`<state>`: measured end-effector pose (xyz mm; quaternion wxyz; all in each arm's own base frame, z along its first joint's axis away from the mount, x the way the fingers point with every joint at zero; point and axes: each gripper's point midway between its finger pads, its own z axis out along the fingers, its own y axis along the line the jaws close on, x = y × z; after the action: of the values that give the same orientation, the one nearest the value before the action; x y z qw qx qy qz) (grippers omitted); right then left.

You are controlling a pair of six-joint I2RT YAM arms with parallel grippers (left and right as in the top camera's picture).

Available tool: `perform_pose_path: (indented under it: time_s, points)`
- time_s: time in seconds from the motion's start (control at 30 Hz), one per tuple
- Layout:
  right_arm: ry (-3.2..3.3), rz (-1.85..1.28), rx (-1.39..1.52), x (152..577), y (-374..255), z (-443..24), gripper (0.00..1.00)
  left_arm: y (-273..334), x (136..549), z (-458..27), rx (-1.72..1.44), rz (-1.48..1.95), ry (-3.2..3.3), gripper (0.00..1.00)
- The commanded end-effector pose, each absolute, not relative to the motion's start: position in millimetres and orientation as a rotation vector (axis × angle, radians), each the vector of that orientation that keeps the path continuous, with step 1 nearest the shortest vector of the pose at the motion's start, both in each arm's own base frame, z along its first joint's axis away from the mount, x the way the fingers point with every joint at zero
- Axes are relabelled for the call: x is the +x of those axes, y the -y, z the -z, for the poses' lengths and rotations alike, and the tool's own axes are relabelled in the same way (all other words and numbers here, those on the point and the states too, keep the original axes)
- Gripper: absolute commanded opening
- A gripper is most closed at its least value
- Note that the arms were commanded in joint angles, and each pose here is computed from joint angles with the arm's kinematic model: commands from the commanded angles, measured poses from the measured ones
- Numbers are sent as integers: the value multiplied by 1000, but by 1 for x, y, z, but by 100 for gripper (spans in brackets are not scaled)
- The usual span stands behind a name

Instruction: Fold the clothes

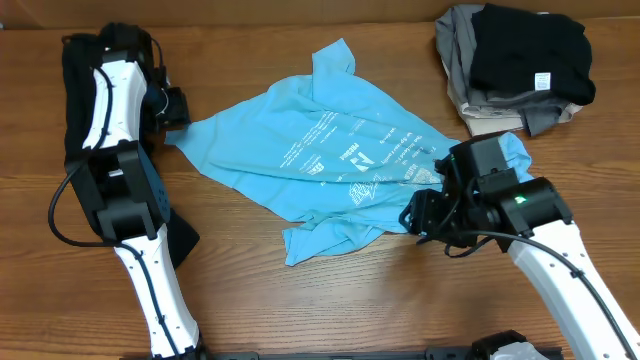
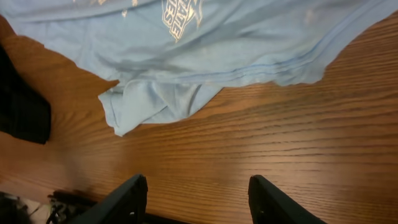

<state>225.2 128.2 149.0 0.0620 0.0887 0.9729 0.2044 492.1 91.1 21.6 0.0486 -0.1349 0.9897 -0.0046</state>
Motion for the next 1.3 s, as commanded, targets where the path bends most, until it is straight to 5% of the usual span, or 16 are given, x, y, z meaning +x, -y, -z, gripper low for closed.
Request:
perform_pose_path:
  time_s: [0.0, 0.27, 0.37, 0.43, 0.67, 0.9, 1.27]
  points:
    - [-2943, -575, 297, 225, -128, -146, 56, -89, 489, -16, -425, 32, -3017, 56]
    - [-2944, -567, 279, 225, -130, -145, 56, -89, 476, 12, -437, 23, -3054, 49]
    - [-2946, -568, 270, 224, -134, -144, 55, -89, 476, 16, -436, 23, -3048, 29]
    - [-2954, -569, 280, 223, -137, -143, 55, -89, 479, 16, -434, 23, -3039, 4]
    - [-2964, -575, 201, 236, -161, -127, 51, -86, 493, -1, -389, 56, -2991, 4]
    - [-3086, -514, 117, 243, -193, -72, 51, -88, 516, -77, -358, 56, -2877, 4]
    - [-3054, -549, 26, 263, -224, -37, 70, -84, 524, -148, -321, 45, -2750, 4]
